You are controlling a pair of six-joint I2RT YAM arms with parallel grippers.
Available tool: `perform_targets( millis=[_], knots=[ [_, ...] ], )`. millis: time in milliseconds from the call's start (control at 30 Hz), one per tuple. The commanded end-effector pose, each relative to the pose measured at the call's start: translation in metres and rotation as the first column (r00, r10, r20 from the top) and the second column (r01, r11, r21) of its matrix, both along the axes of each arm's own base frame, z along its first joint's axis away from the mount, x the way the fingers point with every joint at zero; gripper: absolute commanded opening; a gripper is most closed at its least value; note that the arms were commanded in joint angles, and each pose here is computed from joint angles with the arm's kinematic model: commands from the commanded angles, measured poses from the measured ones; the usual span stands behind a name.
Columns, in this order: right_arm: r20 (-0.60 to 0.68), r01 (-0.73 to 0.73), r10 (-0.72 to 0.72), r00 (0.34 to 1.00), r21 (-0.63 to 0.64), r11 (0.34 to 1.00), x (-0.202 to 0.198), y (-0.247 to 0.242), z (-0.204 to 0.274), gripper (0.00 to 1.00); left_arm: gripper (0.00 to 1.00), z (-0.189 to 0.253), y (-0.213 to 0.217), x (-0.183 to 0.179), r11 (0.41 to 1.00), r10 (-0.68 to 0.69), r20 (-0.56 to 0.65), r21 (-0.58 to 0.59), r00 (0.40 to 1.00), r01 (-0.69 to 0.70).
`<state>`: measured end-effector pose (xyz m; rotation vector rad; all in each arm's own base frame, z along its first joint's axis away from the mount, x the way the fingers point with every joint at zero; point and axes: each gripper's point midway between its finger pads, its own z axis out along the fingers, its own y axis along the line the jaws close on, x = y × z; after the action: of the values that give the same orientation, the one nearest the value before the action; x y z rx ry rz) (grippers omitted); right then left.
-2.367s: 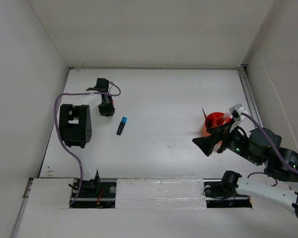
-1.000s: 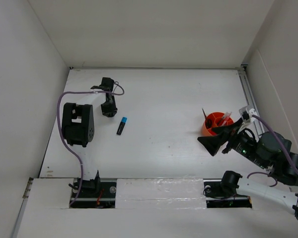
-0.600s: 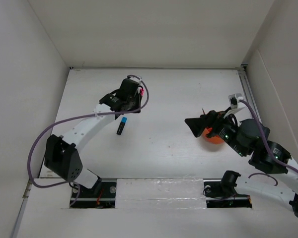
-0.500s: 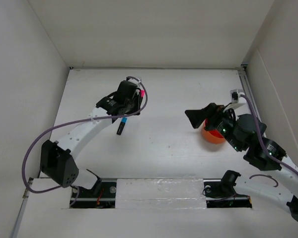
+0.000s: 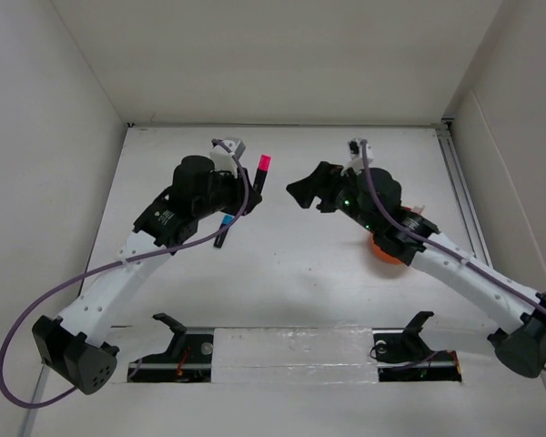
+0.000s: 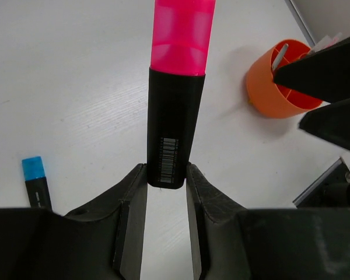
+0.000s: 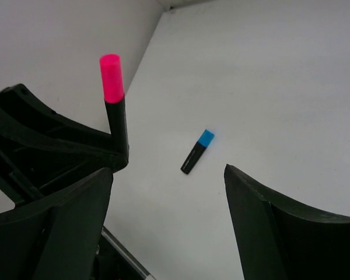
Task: Sort the stationery into containers
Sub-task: Pass the stationery from the left arm to the right
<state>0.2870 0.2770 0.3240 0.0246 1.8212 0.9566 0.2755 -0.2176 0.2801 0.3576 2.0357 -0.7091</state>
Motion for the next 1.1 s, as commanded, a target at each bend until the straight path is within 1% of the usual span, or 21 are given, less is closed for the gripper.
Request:
perform_targets(
  millis=[0,133,333,400,433,500,533,633,700,767,867,900,933,967,1000,1067],
  knots=[
    [0.113,-0.063,0.049,0.992,0.130,0.989,0.001,0.026,0.056,0.83,0.00,0.000,-0.012,-0.008,0.995,-0.090,0.009,-0.029,0.996,0.090],
    [0.090,-0.091,0.080,0.993,0.123,0.988,0.003,0.047,0.045,0.82,0.00,-0.003,-0.015,-0.010,0.993,-0.108,0.004,-0.036,0.994,0.108],
    [0.098,-0.092,0.078,0.992,0.142,0.986,0.015,0.060,0.045,0.80,0.00,-0.002,-0.018,-0.015,0.990,-0.136,-0.001,-0.047,0.991,0.136],
    [0.097,-0.108,0.095,0.991,0.141,0.984,0.016,0.065,0.045,0.79,0.00,-0.006,-0.020,-0.017,0.988,-0.150,-0.012,-0.049,0.989,0.149],
    [0.094,-0.117,0.104,0.990,0.138,0.984,0.017,0.069,0.044,0.75,0.00,-0.004,-0.021,-0.017,0.986,-0.158,-0.005,-0.056,0.987,0.158],
    [0.096,-0.117,0.104,0.990,0.140,0.983,0.021,0.073,0.044,0.72,0.00,-0.003,-0.021,-0.017,0.986,-0.159,-0.005,-0.056,0.987,0.158],
    [0.091,-0.116,0.105,0.990,0.136,0.984,0.024,0.076,0.042,0.67,0.00,-0.003,-0.021,-0.017,0.986,-0.159,-0.005,-0.056,0.987,0.158],
    [0.088,-0.116,0.105,0.991,0.133,0.984,0.027,0.079,0.041,0.61,0.00,0.002,-0.023,-0.023,0.981,-0.179,0.015,-0.073,0.984,0.180],
    [0.071,-0.141,0.133,0.989,0.120,0.983,0.024,0.087,0.031,0.51,0.00,0.005,-0.023,-0.025,0.978,-0.189,0.022,-0.081,0.982,0.190],
    [0.074,-0.141,0.132,0.988,0.134,0.981,0.024,0.088,0.034,0.45,0.00,0.005,-0.023,-0.025,0.978,-0.189,0.022,-0.081,0.982,0.190],
    [0.074,-0.141,0.132,0.988,0.134,0.981,0.026,0.090,0.032,0.29,0.00,0.005,-0.023,-0.025,0.978,-0.189,0.022,-0.081,0.982,0.190],
    [0.074,-0.141,0.132,0.988,0.134,0.981,0.026,0.090,0.032,0.19,0.00,0.005,-0.023,-0.025,0.978,-0.189,0.022,-0.081,0.982,0.190],
    [0.074,-0.141,0.132,0.988,0.134,0.981,0.026,0.090,0.032,0.13,0.00,0.005,-0.023,-0.025,0.978,-0.189,0.022,-0.081,0.982,0.190],
    [0.074,-0.141,0.132,0.988,0.134,0.981,0.026,0.090,0.032,0.03,0.00,0.005,-0.023,-0.025,0.978,-0.189,0.022,-0.081,0.982,0.190],
    [0.074,-0.141,0.132,0.988,0.134,0.981,0.026,0.090,0.032,0.00,0.00,0.005,-0.023,-0.025,0.978,-0.189,0.022,-0.081,0.982,0.190],
    [0.074,-0.141,0.132,0.988,0.134,0.981,0.026,0.090,0.032,0.00,0.00,0.005,-0.022,-0.024,0.980,-0.181,0.023,-0.077,0.983,0.182]
  ],
)
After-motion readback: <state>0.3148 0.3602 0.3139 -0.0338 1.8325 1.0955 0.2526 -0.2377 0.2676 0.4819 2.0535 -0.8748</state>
